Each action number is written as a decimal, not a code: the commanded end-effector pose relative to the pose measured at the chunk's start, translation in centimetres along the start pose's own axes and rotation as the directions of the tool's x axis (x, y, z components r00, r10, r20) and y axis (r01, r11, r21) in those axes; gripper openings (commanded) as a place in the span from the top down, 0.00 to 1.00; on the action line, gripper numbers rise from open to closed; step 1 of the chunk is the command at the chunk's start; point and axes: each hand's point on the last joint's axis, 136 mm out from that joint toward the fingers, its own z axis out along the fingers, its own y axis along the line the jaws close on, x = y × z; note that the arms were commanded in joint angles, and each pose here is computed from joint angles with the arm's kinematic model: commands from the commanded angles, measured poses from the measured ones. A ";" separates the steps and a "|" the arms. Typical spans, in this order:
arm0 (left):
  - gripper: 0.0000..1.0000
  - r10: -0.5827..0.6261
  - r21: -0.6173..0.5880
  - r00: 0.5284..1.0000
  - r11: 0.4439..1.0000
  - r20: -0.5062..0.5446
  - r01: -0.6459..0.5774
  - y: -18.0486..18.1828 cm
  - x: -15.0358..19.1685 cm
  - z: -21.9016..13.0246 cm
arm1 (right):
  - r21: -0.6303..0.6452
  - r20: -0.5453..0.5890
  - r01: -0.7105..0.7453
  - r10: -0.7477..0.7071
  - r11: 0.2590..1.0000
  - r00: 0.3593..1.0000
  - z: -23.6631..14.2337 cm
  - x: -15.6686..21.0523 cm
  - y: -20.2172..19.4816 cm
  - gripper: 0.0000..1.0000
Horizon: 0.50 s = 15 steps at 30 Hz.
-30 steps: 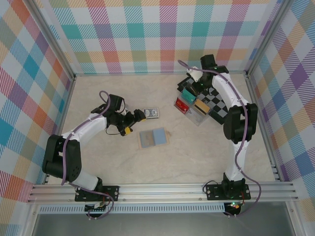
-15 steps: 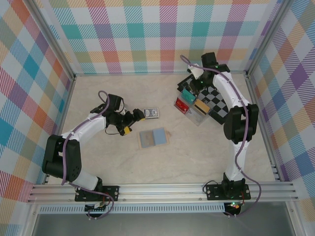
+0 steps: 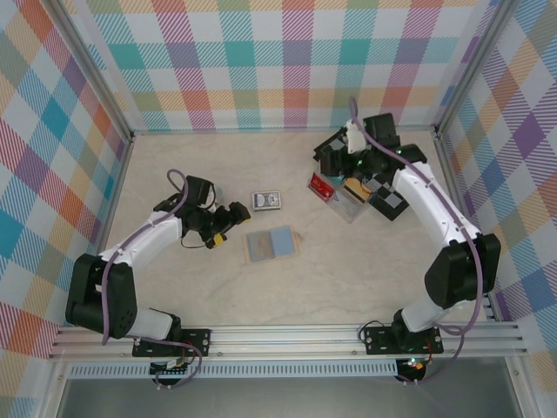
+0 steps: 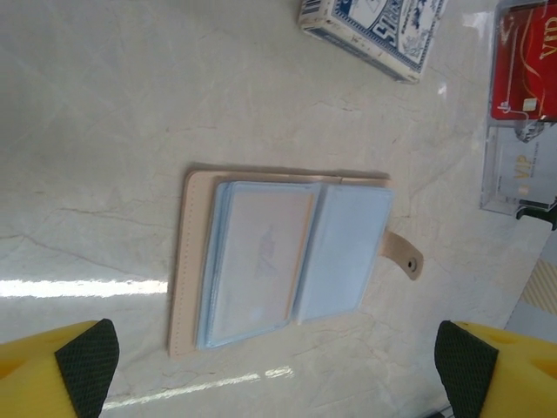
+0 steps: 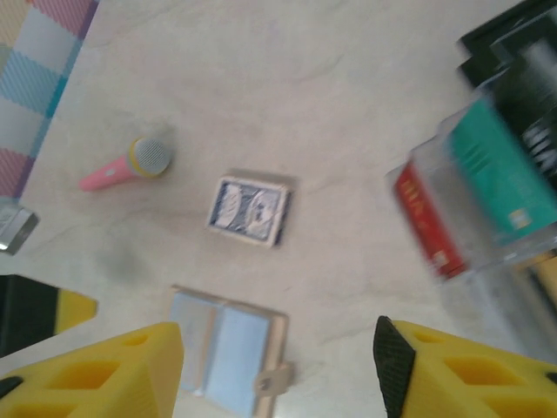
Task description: Take the credit cards out of the card holder
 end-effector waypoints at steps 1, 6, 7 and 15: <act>0.05 -0.035 -0.055 0.999 0.998 0.011 0.036 2.0 0.5 -0.5 | -0.020 -0.061 -0.055 0.053 0.998 0.997 1.9 3.0 3.0 0.36; 0.04 -0.046 -0.102 0.998 0.993 0.048 0.050 3.5 0.7 -0.9 | 0.060 -0.222 0.041 -0.027 0.997 0.975 6.0 8.9 6.4 0.35; 0.03 -0.047 -0.115 0.997 0.992 0.058 0.054 3.9 0.7 -1.0 | 0.085 -0.250 0.059 -0.036 0.995 0.968 6.8 10.1 6.7 0.35; 0.00 -0.072 -0.166 0.994 0.983 0.077 0.084 6.1 1.2 -1.2 | 0.128 -0.413 0.130 -0.067 0.983 0.908 12.8 15.9 9.0 0.32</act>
